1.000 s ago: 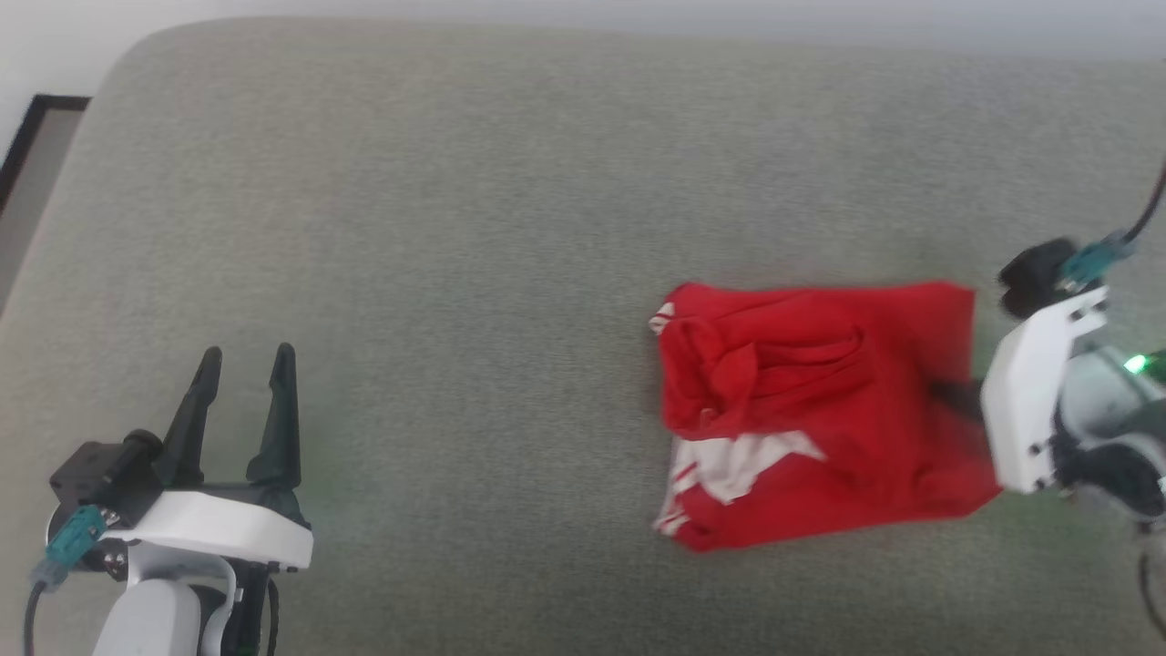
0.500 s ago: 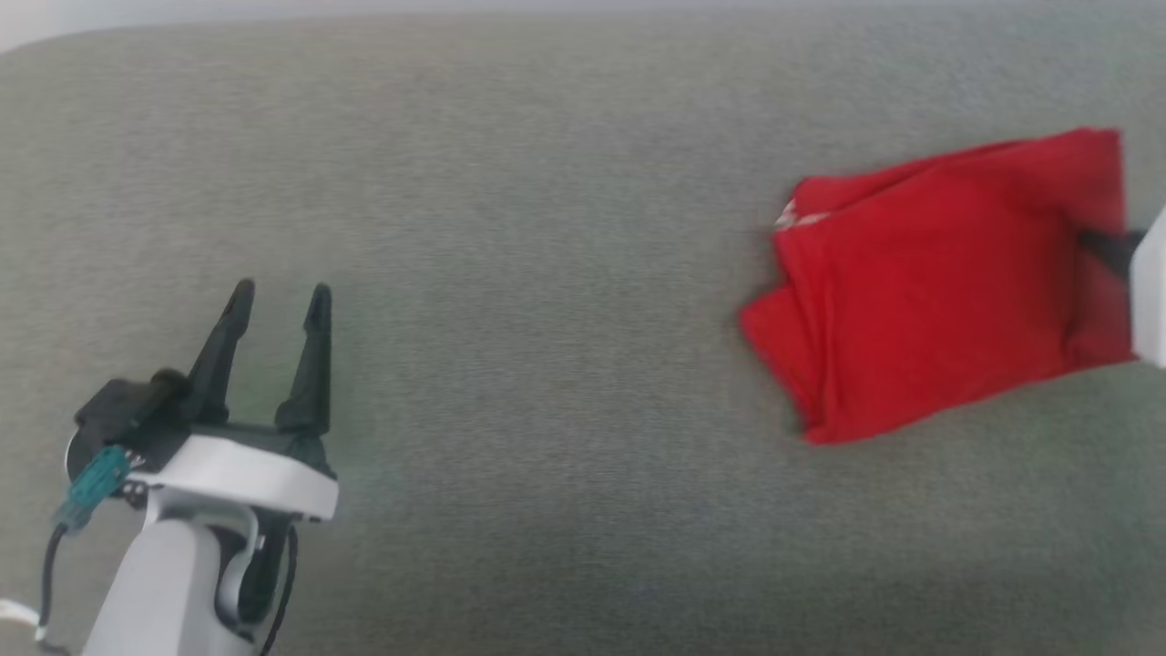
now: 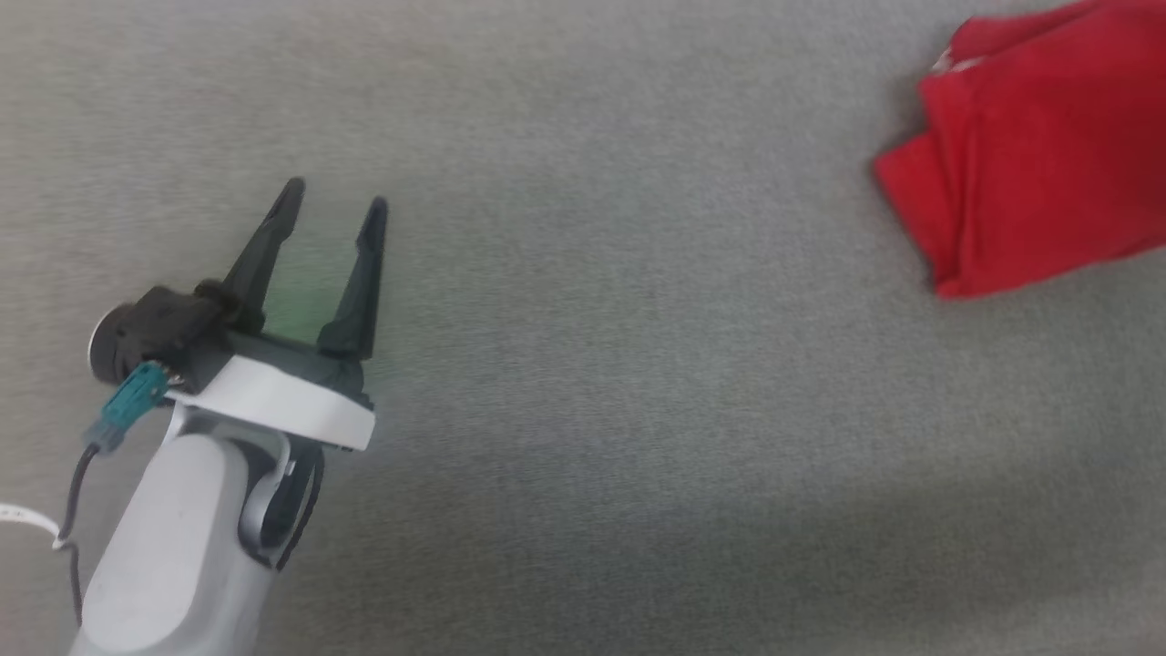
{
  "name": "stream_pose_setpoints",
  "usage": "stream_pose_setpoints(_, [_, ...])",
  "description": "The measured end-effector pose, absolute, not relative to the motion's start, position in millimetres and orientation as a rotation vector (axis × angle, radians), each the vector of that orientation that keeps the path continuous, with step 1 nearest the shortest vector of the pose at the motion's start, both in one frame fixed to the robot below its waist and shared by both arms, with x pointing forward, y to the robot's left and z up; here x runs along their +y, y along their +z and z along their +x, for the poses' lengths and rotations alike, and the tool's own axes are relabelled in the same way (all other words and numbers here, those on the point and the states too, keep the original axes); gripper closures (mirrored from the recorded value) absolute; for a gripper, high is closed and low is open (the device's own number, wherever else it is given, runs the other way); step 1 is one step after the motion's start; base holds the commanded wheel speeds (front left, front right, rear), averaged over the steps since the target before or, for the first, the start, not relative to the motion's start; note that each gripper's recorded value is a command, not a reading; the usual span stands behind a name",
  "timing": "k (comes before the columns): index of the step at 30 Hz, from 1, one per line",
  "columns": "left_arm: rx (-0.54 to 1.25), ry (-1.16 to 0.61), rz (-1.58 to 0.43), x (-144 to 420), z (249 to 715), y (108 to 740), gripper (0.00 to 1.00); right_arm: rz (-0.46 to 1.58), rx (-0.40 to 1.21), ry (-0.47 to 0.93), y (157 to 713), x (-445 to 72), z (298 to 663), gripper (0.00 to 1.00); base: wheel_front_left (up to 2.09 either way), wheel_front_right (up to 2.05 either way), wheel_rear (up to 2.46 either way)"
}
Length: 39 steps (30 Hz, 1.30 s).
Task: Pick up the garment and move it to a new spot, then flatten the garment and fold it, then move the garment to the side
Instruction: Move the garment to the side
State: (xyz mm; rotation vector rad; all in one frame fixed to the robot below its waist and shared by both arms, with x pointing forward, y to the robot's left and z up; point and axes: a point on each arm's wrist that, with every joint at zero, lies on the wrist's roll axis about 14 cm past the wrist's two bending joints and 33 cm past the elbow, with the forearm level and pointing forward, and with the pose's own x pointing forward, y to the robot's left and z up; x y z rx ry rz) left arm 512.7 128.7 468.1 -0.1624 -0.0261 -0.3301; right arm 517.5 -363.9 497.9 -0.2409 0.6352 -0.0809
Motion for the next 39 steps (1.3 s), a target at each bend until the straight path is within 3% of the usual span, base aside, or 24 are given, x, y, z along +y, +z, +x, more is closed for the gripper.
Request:
stream_pose_setpoints(16, [0.007, -0.575, -0.201, 40.1, 549.0, 429.6, 0.0, -0.391, 0.59, -0.36, 493.4, -465.2, 517.8, 1.0, 0.0, 0.0, 0.0])
stream_pose_setpoints(36, [0.019, -0.562, -0.222, 50.5, 558.3, 413.2, 0.0, -0.377, 0.694, -0.405, 414.4, -463.1, 537.2, 1.0, 0.0, 0.0, 0.0])
stream_pose_setpoints(39, [0.009, -0.544, -0.218, 56.9, 560.5, 417.8, 0.0, -0.376, 0.7, -0.413, 418.0, -464.2, 536.0, 0.59, 0.0, 0.0, 0.0])
